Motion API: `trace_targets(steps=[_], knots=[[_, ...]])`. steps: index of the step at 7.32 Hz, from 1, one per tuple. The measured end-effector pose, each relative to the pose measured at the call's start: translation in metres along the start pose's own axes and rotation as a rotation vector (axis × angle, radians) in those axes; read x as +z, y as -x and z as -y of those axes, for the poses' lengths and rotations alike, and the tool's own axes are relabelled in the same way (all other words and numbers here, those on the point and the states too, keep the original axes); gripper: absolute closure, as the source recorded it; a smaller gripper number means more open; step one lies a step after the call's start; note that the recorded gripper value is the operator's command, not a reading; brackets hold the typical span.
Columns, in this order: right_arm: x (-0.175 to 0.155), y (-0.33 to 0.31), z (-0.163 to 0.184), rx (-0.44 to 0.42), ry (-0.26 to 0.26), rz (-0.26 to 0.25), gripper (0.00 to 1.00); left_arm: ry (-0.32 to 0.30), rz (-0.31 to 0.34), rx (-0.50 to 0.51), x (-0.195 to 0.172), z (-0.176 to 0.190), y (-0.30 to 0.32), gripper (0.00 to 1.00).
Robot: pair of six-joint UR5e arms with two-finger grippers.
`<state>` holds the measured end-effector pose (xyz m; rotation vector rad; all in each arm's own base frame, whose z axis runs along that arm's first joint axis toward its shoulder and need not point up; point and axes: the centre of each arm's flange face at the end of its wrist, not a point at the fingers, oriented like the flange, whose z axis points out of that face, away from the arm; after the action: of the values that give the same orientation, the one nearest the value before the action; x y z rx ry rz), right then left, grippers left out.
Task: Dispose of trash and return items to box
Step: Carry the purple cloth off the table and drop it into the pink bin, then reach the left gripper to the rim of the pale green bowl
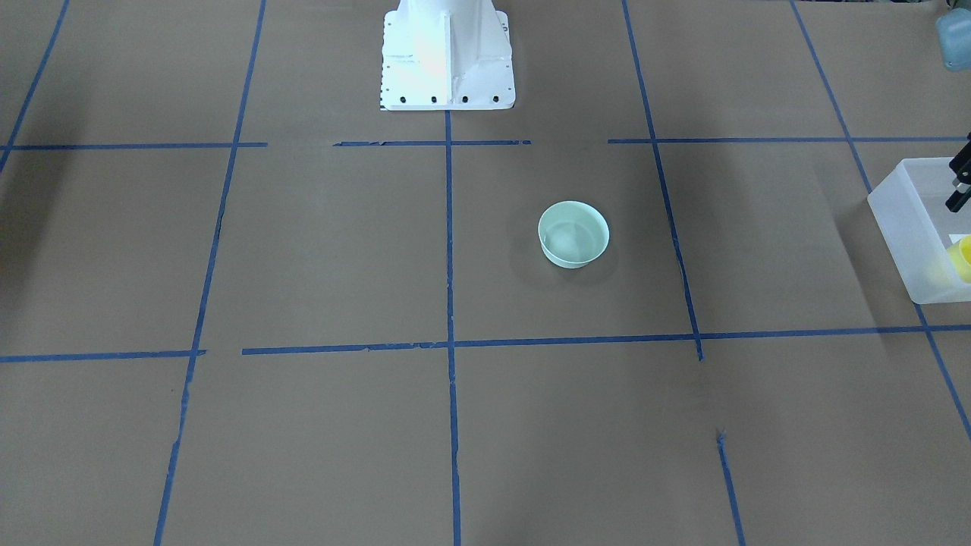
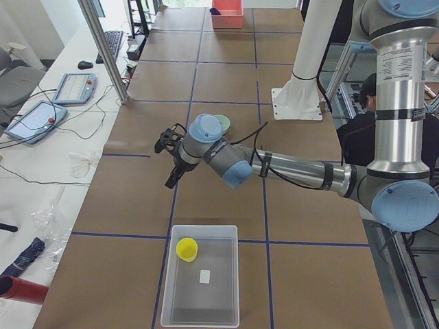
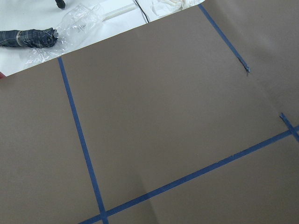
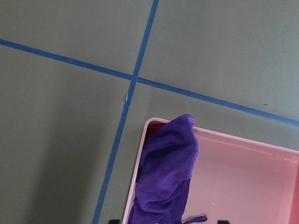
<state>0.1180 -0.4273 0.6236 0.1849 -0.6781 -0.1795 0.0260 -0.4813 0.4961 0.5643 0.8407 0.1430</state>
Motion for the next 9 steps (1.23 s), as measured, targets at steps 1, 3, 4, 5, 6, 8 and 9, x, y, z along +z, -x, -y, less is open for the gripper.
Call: trace_targets(steps=[1,3,4,5,6,8,9], knots=[[0.003,0.004,0.003,0.003,0.003,0.001,0.01,0.009,-0.035,-0.061,0.01,0.005,-0.039,0.0],[0.006,0.008,0.005,-0.005,0.001,0.001,0.0,0.035,-0.088,-0.186,0.046,0.012,-0.134,0.0],[0.006,0.008,0.005,-0.006,0.001,0.002,0.0,0.048,-0.107,-0.239,0.067,0.012,-0.179,0.0],[0.006,0.008,0.005,-0.007,0.0,0.002,0.0,0.059,-0.115,-0.303,0.089,0.007,-0.221,0.08],[0.006,0.009,0.005,-0.008,-0.001,0.003,0.0,0.072,-0.107,-0.379,0.11,0.001,-0.261,0.21],[0.007,0.009,0.003,-0.011,-0.005,0.003,0.0,0.115,-0.029,-0.54,0.149,-0.011,-0.35,0.29],[0.007,0.009,0.002,-0.011,-0.005,0.003,0.0,0.138,0.022,-0.583,0.164,-0.015,-0.385,0.3]])
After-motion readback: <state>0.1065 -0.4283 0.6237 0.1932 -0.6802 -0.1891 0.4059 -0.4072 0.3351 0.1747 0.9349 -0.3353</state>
